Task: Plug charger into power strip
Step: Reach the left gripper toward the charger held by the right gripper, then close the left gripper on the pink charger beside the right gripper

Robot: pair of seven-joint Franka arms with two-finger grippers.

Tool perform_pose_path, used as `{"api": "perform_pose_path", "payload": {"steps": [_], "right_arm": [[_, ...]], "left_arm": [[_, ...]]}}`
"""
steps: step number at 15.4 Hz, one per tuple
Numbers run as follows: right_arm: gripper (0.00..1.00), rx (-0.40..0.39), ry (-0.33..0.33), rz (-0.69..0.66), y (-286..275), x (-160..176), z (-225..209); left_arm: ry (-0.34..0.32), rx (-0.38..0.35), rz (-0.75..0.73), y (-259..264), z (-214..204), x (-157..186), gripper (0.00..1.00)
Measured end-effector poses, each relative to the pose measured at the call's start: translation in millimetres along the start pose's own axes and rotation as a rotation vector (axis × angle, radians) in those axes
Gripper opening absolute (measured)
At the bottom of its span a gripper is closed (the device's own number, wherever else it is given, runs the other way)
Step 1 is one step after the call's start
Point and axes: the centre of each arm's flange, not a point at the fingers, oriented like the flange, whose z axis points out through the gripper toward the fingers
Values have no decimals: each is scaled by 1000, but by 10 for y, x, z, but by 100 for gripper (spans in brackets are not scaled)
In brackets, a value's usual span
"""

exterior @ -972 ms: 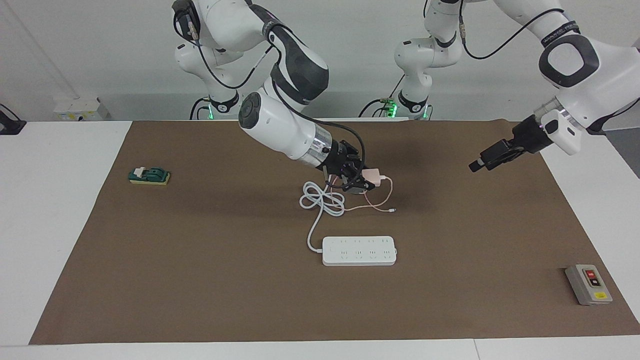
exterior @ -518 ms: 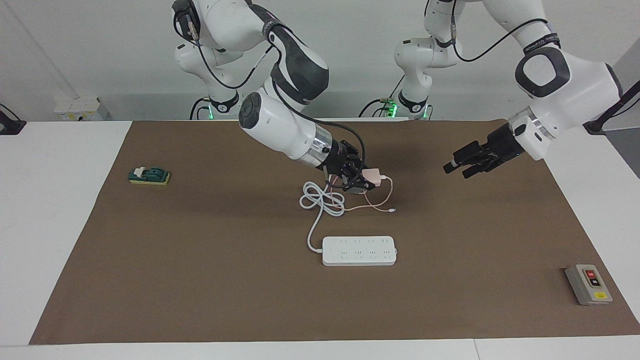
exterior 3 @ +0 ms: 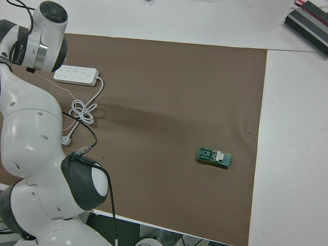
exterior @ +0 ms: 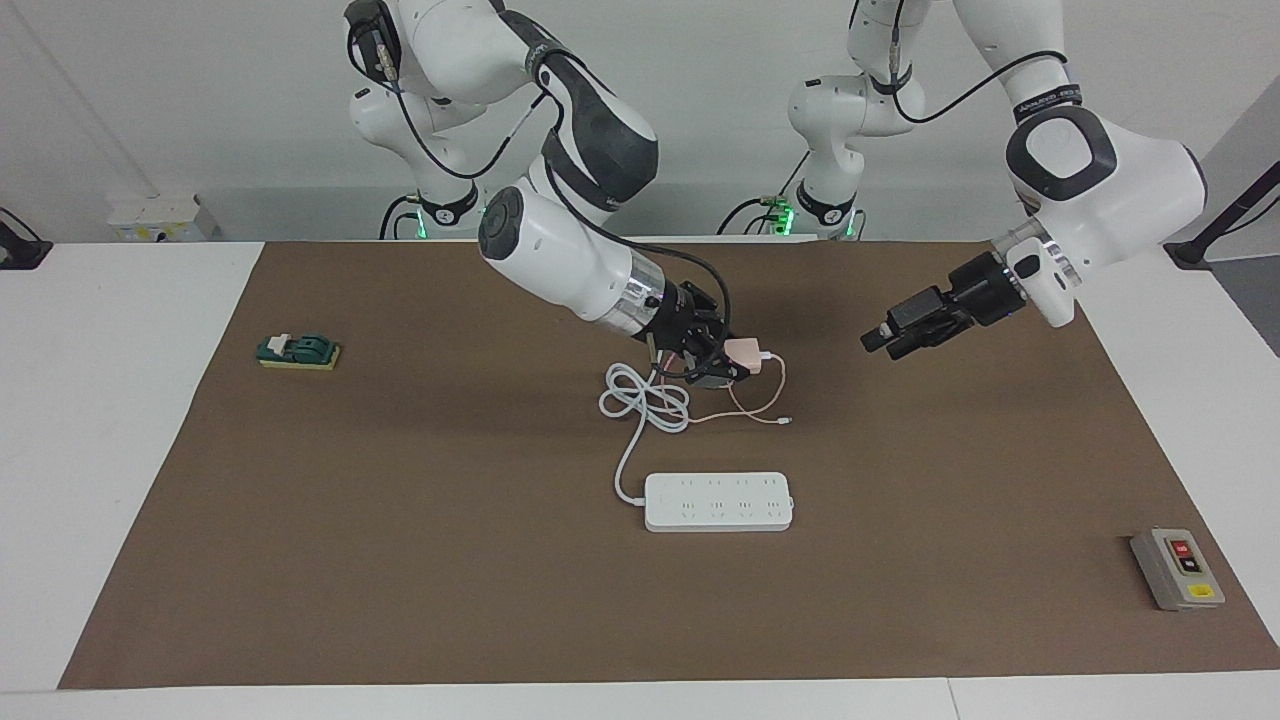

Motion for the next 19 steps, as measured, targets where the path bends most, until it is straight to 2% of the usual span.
{"api": "perform_pose_path", "payload": {"steps": [3,7,10,13,16,19], "right_arm": [[50,0,0,1,-1,2,2],[50,0,0,1,-1,3,4],[50,0,0,1,-1,3,4],[50,0,0,1,-1,3,4],[50,-1,0,1,-1,3,4],[50,-1,-1,2,1,1,6]], "left_arm": [[-60,-59,61,-221,162,33,100],[-88,-159,114,-273,329,85,100],[-122,-193,199,-301,501,88,100],[-173,-244,218,-195,606,7,100],[-173,-303,213,-102,637,-10,100],[-175,-315,216,-64,671,-25,100]]}}
